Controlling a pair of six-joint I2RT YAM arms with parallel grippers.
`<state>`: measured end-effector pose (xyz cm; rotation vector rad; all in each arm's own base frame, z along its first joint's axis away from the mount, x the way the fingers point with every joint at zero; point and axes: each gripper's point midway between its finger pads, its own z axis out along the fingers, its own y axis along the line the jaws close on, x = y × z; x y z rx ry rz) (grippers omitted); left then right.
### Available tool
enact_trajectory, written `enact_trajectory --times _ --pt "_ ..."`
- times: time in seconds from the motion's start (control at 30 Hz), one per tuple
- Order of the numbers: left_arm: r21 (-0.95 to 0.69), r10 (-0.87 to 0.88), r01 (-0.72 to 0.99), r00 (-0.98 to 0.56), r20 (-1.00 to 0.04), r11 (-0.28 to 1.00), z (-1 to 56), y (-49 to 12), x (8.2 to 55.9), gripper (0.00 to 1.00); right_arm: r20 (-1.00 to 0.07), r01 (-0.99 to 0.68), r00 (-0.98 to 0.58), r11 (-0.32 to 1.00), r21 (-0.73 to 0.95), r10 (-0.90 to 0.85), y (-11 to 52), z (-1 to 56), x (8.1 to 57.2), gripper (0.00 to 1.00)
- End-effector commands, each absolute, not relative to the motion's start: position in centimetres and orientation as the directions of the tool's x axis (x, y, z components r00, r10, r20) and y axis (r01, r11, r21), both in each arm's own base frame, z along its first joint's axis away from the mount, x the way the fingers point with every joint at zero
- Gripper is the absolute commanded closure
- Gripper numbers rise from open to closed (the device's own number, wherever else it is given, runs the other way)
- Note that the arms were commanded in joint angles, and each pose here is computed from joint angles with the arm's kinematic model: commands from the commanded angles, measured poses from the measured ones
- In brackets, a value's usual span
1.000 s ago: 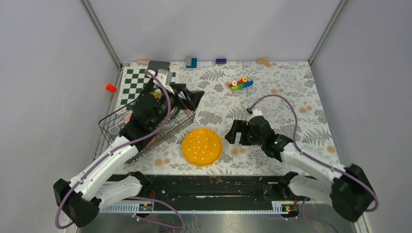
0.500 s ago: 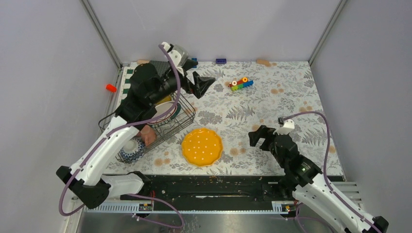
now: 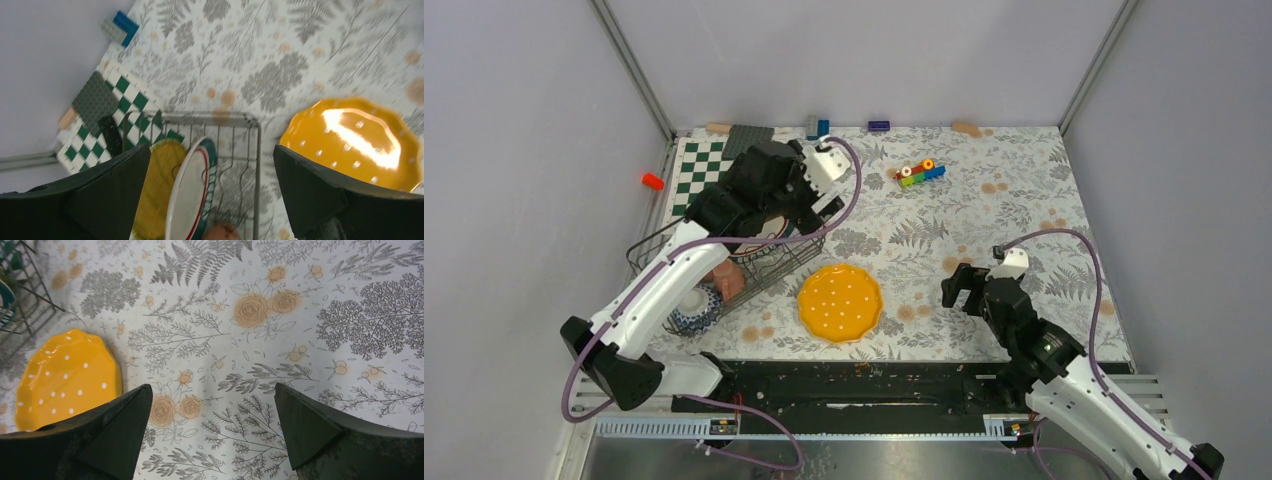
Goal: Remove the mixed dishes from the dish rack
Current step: Pick up the plate from the dish rack.
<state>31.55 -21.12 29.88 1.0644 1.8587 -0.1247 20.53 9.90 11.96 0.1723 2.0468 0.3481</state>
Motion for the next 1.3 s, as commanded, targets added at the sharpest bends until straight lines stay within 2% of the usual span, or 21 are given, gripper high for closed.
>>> enact_trajectory --times 0.0,0.17,0.27,0.37,0.57,0.83,0.97,1.27 --pt "0.527 0.745 0.632 -0.122 -0.656 0.568 30.8 -16.3 30.7 0.01 -0.842 -0.010 -0.479 0.958 0.285 0.246 9.9 12.8 21.1 0.00" --pt "0.647 0.891 0.641 -0.135 -0.434 0.413 26.7 -13.0 30.6 0.01 -0.859 0.011 -0.460 0.968 0.250 0.227 9.5 13.0 21.9 0.00" --pt "0.684 0.926 0.633 -0.163 -0.341 0.364 25.5 -11.6 30.9 0.02 -0.870 -0.008 -0.444 0.970 0.244 0.215 9.8 13.7 22.4 0.00" --pt "0.673 0.940 0.662 -0.164 -0.299 0.330 24.4 -11.3 30.5 0.04 -0.878 -0.004 -0.438 0.976 0.216 0.193 9.6 14.0 22.7 0.00" --pt "0.683 0.946 0.655 -0.222 -0.234 0.323 23.3 -10.0 32.0 0.20 -0.877 0.006 -0.450 0.983 0.186 0.169 9.6 13.6 23.0 0.00" --pt "0.666 0.929 0.649 -0.294 -0.226 0.368 22.3 -9.3 34.2 0.24 -0.871 0.006 -0.471 0.988 0.152 0.137 9.7 13.3 23.3 0.00" --pt "0.652 0.926 0.661 -0.312 -0.212 0.372 21.3 -9.2 34.3 0.32 -0.872 0.002 -0.474 0.990 0.143 0.127 9.7 13.4 23.4 0.00" --pt "0.575 0.906 0.700 -0.316 -0.282 0.423 21.4 -10.5 32.9 0.46 -0.876 0.003 -0.469 0.992 0.130 0.116 9.6 13.8 23.5 0.00"
